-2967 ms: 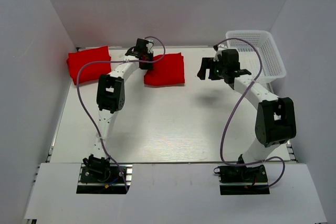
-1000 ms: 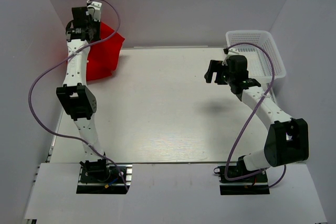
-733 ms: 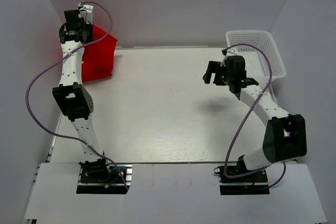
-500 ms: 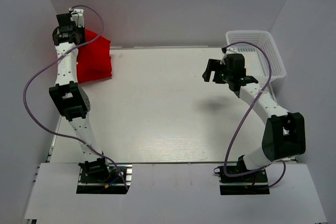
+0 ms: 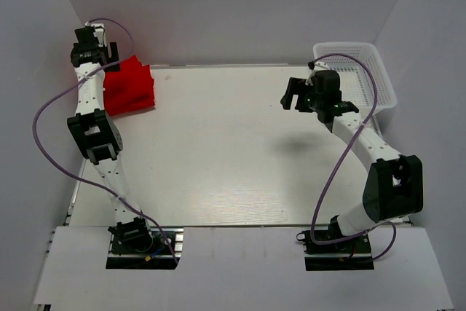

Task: Fold and stack the t-shirts
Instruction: Put the neatly folded tshirt into the corner of the board with the left arm

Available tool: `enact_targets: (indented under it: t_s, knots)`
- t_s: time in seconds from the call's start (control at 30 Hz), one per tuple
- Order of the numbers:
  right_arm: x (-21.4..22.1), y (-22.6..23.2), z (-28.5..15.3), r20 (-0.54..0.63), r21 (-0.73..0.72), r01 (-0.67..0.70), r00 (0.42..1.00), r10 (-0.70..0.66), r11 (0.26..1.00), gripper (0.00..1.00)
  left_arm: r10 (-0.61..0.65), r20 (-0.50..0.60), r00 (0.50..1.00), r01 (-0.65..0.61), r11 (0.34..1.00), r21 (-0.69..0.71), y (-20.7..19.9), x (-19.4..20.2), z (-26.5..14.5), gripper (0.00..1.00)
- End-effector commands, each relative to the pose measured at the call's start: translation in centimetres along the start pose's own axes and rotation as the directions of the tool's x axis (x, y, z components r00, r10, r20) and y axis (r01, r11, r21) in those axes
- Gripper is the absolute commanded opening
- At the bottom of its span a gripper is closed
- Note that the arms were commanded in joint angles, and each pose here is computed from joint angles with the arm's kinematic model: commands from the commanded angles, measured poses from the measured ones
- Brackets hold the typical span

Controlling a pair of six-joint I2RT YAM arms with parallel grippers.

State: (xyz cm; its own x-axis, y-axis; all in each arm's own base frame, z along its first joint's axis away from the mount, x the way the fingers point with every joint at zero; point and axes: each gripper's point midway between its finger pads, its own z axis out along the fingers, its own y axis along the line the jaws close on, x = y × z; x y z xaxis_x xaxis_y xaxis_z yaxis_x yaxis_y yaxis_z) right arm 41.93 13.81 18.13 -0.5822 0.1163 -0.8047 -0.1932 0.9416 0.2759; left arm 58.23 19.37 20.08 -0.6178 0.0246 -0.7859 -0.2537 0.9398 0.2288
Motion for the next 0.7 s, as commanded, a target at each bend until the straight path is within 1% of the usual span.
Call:
enact_targets:
  t_s: [0.0,0.07,0.1,0.13,0.17,0.2,0.23,0.27,0.33,0.37,0.4,0.43,0.47,0.5,0.53,0.57,0.6,0.63,0.67]
  knots:
    - [-1.8,0.4,-0.2,0.033,0.005,0.004,0.999,-0.005,1.000,0.90,-0.040,0.124,0.991,0.047,0.998,-0.048,1.6,-4.5,-2.3,1.00]
    - [-1.7,0.6,-0.3,0.031,-0.004,0.008,0.999,-0.008,1.000,0.90,-0.041,0.138,0.990,0.045,0.999,-0.023,1.2,-4.9,-2.3,1.00]
    - [-1.6,0.6,-0.3,0.029,-0.003,0.011,1.000,-0.011,1.000,0.90,-0.036,0.141,0.989,0.037,0.999,-0.004,0.3,-5.1,-2.4,1.00]
    - [-1.7,0.6,-0.6,0.034,-0.005,0.014,0.999,-0.013,1.000,0.90,-0.033,0.155,0.987,0.034,0.999,0.001,0.0,-5.6,-3.0,1.00]
    - [-1.7,0.6,-0.5,0.035,0.000,0.017,0.999,-0.017,1.000,0.90,-0.032,0.147,0.989,0.030,0.999,0.018,-0.4,-5.3,-2.8,1.00]
    - [-1.7,0.5,-0.8,0.037,0.001,0.024,0.999,-0.024,1.000,0.90,-0.034,0.165,0.986,0.029,0.999,0.035,-0.5,-5.9,-3.8,1.00]
    - [-1.8,0.5,-0.9,0.040,0.002,0.026,0.999,-0.026,1.000,0.90,-0.045,0.181,0.982,0.034,0.997,0.063,-0.9,-6.5,-4.4,1.00]
    - [-1.6,0.4,-1.0,0.033,0.006,0.027,0.999,-0.027,1.000,0.90,-0.053,0.173,0.983,0.032,0.992,0.125,-2.4,-6.3,-4.8,1.00]
    - [-1.8,0.4,-1.4,0.038,0.007,0.021,0.999,-0.021,1.000,0.90,-0.098,0.170,0.981,0.063,0.977,0.201,-3.5,-6.7,-6.7,1.00]
    - [-1.4,0.3,-1.6,0.028,0.016,0.013,1.000,-0.013,1.000,0.90,-0.089,0.148,0.985,0.043,0.957,0.286,-5.7,-6.3,-7.7,1.00]
    - [-1.3,0.3,-1.9,0.032,0.018,0.012,0.999,-0.013,1.000,0.90,-0.117,0.113,0.987,0.075,0.943,0.326,-7.0,-5.7,-8.4,1.00]
    - [-1.2,0.1,-2.2,0.033,0.029,0.006,0.999,-0.007,1.000,0.90,-0.123,0.095,0.988,0.080,0.928,0.365,-8.9,-5.7,-9.6,1.00]
    - [-0.1,-0.2,-2.2,0.015,0.035,0.000,1.000,-0.001,0.999,0.90,-0.126,0.044,0.991,0.099,0.914,0.393,-10.4,-4.4,-10.8,1.00]
    - [0.0,-0.2,-2.7,0.021,0.033,-0.004,1.000,0.003,0.999,0.90,-0.138,0.002,0.990,0.125,0.904,0.410,-11.6,-3.3,-11.7,1.00]
    - [-0.1,-0.2,-3.3,0.038,0.031,-0.013,0.999,0.012,0.999,0.90,-0.152,-0.032,0.988,0.150,0.886,0.439,-14.4,-2.5,-13.2,1.00]
    - [0.5,-0.1,-3.8,0.035,0.027,-0.019,0.999,0.018,0.999,0.90,-0.128,-0.122,0.984,0.170,0.882,0.439,-16.6,1.9,-12.9,1.00]
    - [1.4,-0.3,-4.0,0.027,0.032,-0.041,0.999,0.040,0.999,0.90,-0.162,-0.099,0.982,0.190,0.863,0.468,-19.3,2.4,-15.6,1.00]
    - [2.2,-0.6,-3.9,0.007,0.040,-0.044,0.999,0.043,0.998,0.90,-0.211,-0.037,0.977,0.200,0.838,0.507,-20.1,0.0,-17.9,1.00]
    - [2.8,-0.7,-4.4,-0.002,0.043,-0.053,0.999,0.054,0.998,0.90,-0.217,-0.103,0.971,0.239,0.827,0.509,-21.4,3.2,-18.0,1.00]
